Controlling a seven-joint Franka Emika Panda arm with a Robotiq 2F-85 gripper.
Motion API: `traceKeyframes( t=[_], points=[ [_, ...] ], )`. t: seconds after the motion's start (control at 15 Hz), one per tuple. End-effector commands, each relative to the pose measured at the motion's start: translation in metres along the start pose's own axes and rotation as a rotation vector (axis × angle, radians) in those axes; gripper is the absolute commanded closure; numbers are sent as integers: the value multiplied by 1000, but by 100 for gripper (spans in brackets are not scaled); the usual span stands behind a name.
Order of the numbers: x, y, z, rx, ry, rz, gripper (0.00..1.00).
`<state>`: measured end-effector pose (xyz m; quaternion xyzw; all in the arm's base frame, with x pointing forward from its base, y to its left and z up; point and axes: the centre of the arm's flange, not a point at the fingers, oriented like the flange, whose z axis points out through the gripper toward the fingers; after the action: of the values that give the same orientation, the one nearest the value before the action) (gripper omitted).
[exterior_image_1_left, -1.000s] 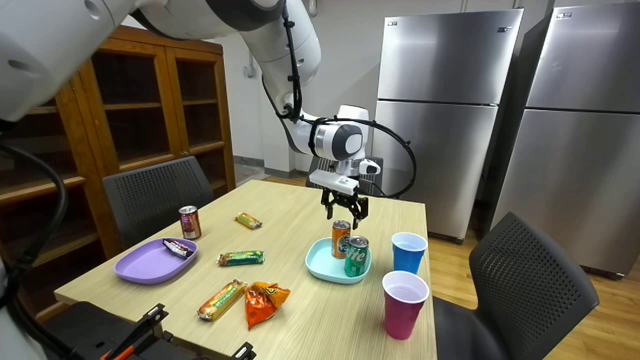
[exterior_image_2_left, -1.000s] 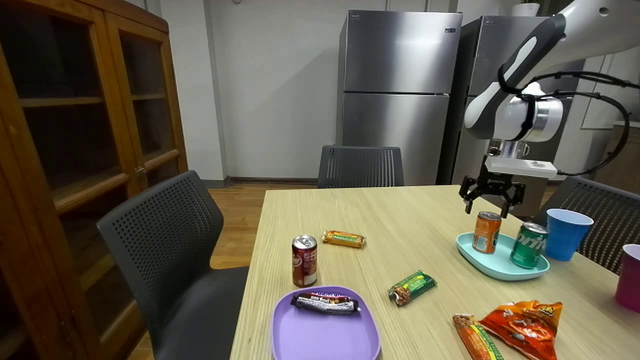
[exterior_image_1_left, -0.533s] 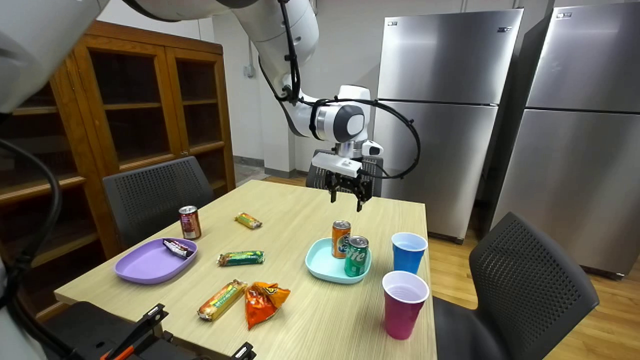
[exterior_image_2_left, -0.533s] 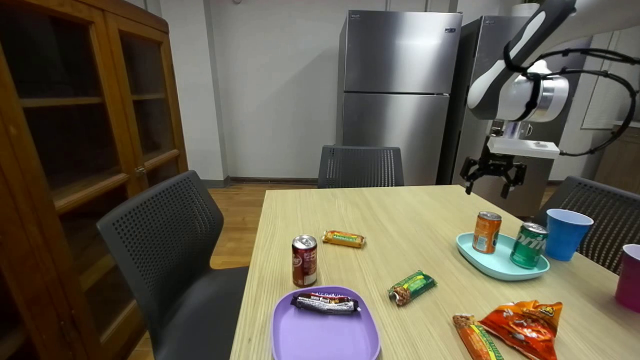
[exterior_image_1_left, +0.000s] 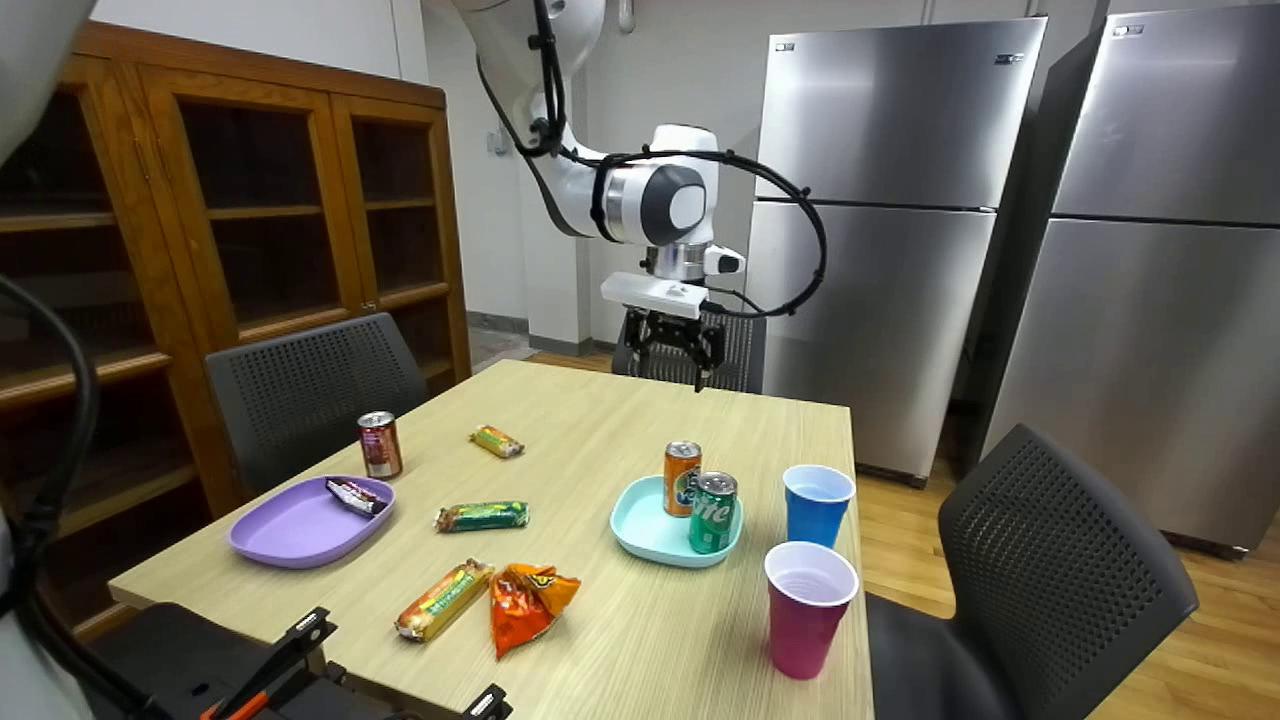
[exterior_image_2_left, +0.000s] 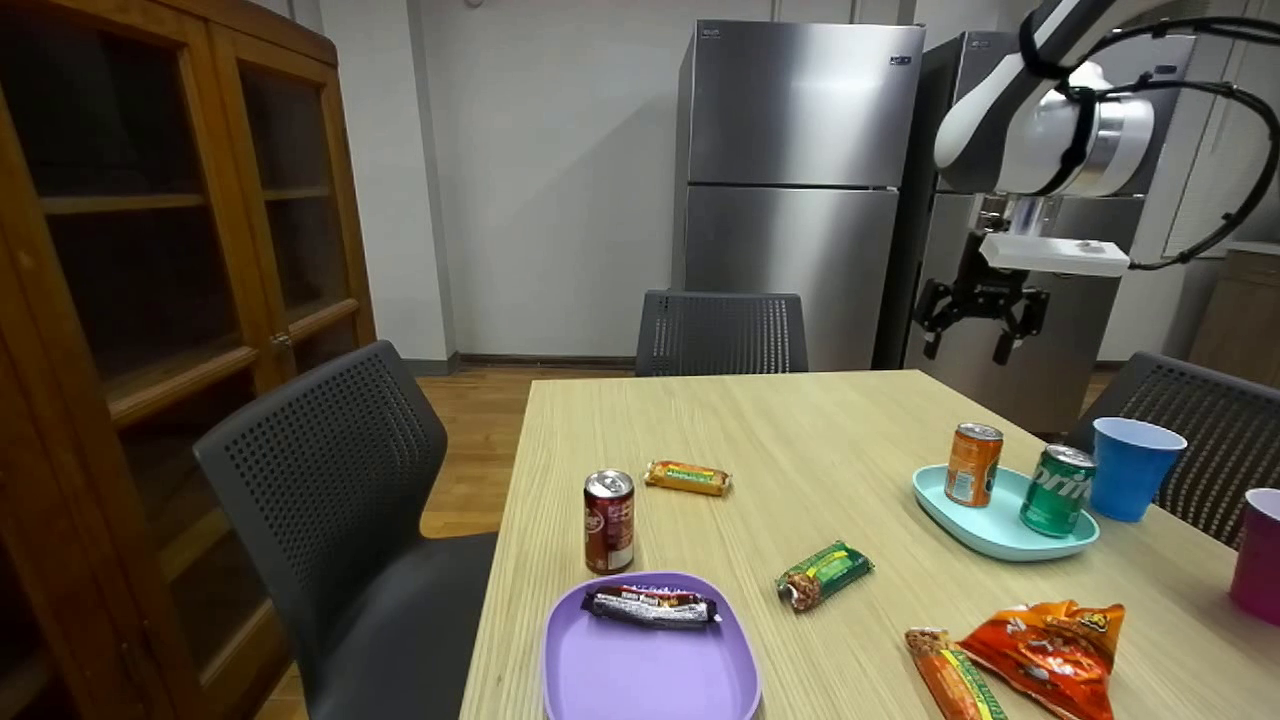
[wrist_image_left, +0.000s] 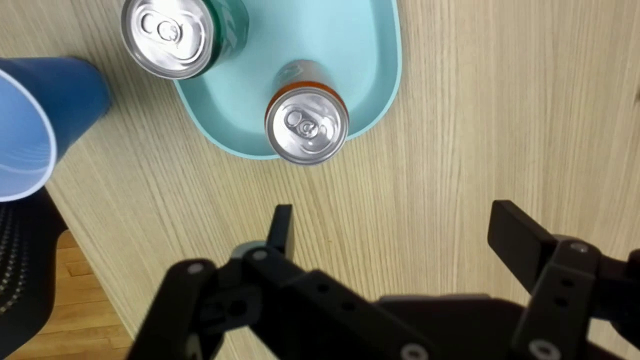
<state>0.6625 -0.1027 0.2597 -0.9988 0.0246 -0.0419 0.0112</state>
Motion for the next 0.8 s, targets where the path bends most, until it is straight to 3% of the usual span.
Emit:
traceKeyframes(
  t=[0.0,0.4,0.73],
  points=[
    [-39,-33,-11,10,-6,-98,0],
    [-67,-90,13,46,-53,-206,0],
    [-91,-133,38,51,-110,-214,0]
  ],
)
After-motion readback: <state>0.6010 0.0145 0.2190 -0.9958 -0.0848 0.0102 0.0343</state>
